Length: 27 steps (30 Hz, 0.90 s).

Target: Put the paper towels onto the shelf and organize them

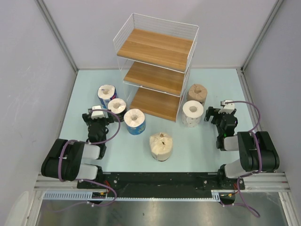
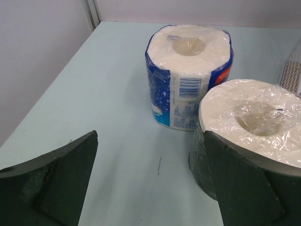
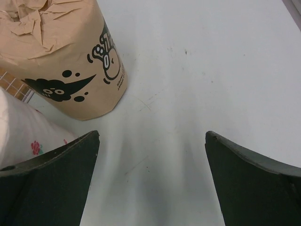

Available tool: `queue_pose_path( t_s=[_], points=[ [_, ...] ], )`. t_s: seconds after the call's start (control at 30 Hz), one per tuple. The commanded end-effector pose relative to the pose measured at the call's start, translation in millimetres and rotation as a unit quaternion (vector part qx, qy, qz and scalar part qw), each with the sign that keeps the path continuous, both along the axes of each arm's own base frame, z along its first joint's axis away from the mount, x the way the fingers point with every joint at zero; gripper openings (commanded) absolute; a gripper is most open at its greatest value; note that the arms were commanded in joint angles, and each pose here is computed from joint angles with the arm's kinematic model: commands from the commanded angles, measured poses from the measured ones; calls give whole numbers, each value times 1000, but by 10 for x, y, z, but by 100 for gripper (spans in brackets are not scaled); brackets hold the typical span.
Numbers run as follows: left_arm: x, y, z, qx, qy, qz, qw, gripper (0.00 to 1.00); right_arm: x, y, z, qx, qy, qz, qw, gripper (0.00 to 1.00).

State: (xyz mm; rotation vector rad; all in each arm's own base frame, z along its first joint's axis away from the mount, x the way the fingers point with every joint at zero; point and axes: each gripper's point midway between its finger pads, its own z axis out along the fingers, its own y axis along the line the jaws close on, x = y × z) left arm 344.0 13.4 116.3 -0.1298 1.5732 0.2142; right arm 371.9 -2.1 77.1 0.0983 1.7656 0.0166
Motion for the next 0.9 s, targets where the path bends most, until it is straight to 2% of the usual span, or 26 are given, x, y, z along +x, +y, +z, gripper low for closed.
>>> queue_pose_path(
  t_s=[0.0,0.57,0.7,0.8,0.83,0.87],
  points=[
    [68,-39,178,-9,-29,-12,999,100,105,33,161,1,-26,12,1000,100],
    [76,-33,181,-11,-29,-14,999,100,104,45,157,3,-25,14,1000,100],
    [36,-59,272,-7,-40,-24,999,100,87,58,313,3,-39,18,999,100],
    [21,-56,416,-10,-32,-19,999,100,60,-60,374,4,-24,-18,1000,100],
    [4,-49,272,-16,11,-14,1000,100,77,-142,518,4,-40,-42,998,100],
    [78,-66,482,-23,-4,-14,1000,100,54,-176,498,3,-29,-56,998,100]
  ],
)
